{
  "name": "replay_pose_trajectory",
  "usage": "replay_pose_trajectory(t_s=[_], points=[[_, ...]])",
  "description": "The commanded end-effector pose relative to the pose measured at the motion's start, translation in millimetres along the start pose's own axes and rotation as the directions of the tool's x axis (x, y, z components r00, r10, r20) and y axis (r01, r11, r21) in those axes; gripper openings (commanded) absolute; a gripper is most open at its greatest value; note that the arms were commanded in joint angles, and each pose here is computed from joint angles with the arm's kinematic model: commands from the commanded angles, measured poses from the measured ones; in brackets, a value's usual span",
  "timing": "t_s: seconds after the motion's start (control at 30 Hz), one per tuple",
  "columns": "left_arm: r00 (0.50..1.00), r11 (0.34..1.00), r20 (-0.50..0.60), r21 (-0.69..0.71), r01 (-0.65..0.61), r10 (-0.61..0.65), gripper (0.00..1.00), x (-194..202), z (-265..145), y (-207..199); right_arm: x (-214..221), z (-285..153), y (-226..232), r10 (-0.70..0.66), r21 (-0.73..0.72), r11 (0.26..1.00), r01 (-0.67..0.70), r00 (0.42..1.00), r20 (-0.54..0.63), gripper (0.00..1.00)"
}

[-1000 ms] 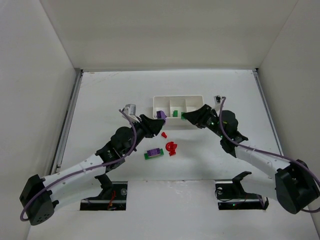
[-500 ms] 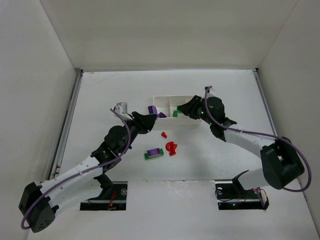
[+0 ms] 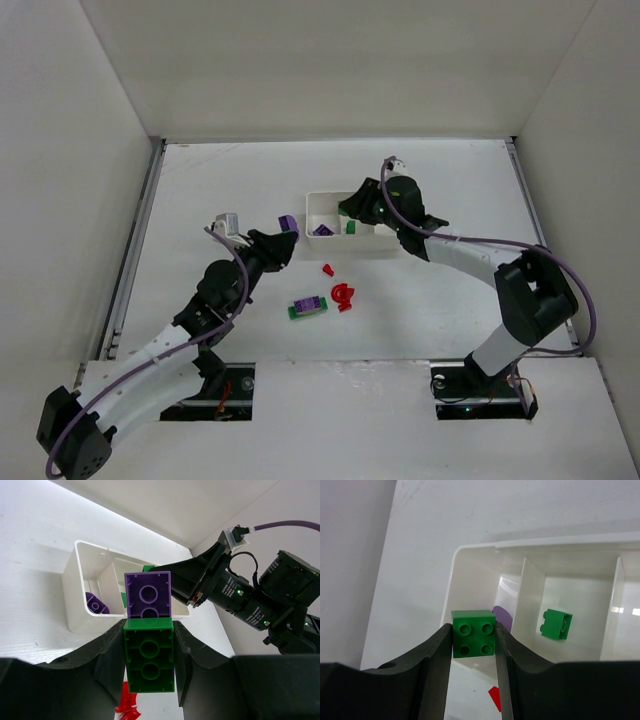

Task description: Sort the legos into containers by color

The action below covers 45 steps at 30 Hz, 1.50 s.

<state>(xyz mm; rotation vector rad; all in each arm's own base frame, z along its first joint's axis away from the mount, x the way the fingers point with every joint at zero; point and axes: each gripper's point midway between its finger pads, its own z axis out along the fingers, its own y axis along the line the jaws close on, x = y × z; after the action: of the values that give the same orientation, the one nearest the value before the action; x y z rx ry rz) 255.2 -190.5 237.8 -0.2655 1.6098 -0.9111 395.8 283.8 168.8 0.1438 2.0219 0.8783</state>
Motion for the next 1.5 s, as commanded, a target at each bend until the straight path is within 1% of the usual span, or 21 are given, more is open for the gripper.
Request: replay_pose_trajectory(t_s=[0.0, 0.2, 0.47, 0.67, 0.9, 1.13, 1.27, 1.3, 1.4, 1.47], points=[[0.999, 0.999, 0.04, 0.033, 0.001, -0.002, 0.15, -12.5, -0.3, -5.2, -14.6, 3.4, 14.7, -0.063, -0.003, 0.998, 0.064, 0.997, 0.046, 0.35], [0.999, 0.999, 0.033, 0.035, 0.015, -0.016, 0.15, -15.9, 5.0, -9.2, -10.9, -0.5, 11.3, -0.077, -0.002, 0.997, 0.077, 0.996, 0.043, 0.35], [0.999, 1.0, 0.042, 0.004, 0.015, -0.015, 0.15, -19.4, 11.8, -6.5, -12.3, -10.2, 12.4, -0.11, -0.007, 0.994, 0.11, 0.993, 0.049, 0.35], [0.999, 1.0, 0.032, -0.012, 0.01, -0.009, 0.15, -19.9, 17.7, -3.1, -18.5, -13.1, 4.3, -0.121, 0.026, 0.993, 0.119, 0.99, 0.072, 0.35], [0.999, 1.0, 0.028, -0.014, 0.016, -0.016, 0.15, -16.8, 16.5, -0.9, -19.3, -5.3, -1.4, -0.124, 0.044, 0.992, 0.121, 0.99, 0.069, 0.36], [1.0, 1.0, -0.002, -0.01, 0.015, -0.015, 0.15, -5.8, 22.6, -2.4, -15.7, 7.9, -28.5, -0.126, 0.129, 0.985, 0.117, 0.99, 0.064, 0.36], [1.0, 1.0, -0.018, 0.013, 0.025, -0.025, 0.15, -1.4, 26.0, -9.7, -17.2, 9.8, -35.8, -0.139, 0.164, 0.978, 0.126, 0.988, 0.07, 0.42], [0.999, 0.999, -0.026, 0.023, 0.03, -0.03, 0.15, 0.6, 26.7, -12.8, -18.4, 9.1, -35.7, -0.138, 0.167, 0.978, 0.124, 0.988, 0.074, 0.46], [0.998, 0.997, -0.036, 0.051, 0.051, -0.049, 0.16, 3.0, 27.3, -19.5, -24.9, 1.4, -25.1, -0.133, 0.139, 0.983, 0.119, 0.987, 0.094, 0.65], [0.997, 0.995, -0.04, 0.067, 0.072, -0.07, 0.16, 3.6, 27.8, -22.6, -32.6, -7.6, -15.7, -0.133, 0.117, 0.986, 0.119, 0.984, 0.116, 0.73]])
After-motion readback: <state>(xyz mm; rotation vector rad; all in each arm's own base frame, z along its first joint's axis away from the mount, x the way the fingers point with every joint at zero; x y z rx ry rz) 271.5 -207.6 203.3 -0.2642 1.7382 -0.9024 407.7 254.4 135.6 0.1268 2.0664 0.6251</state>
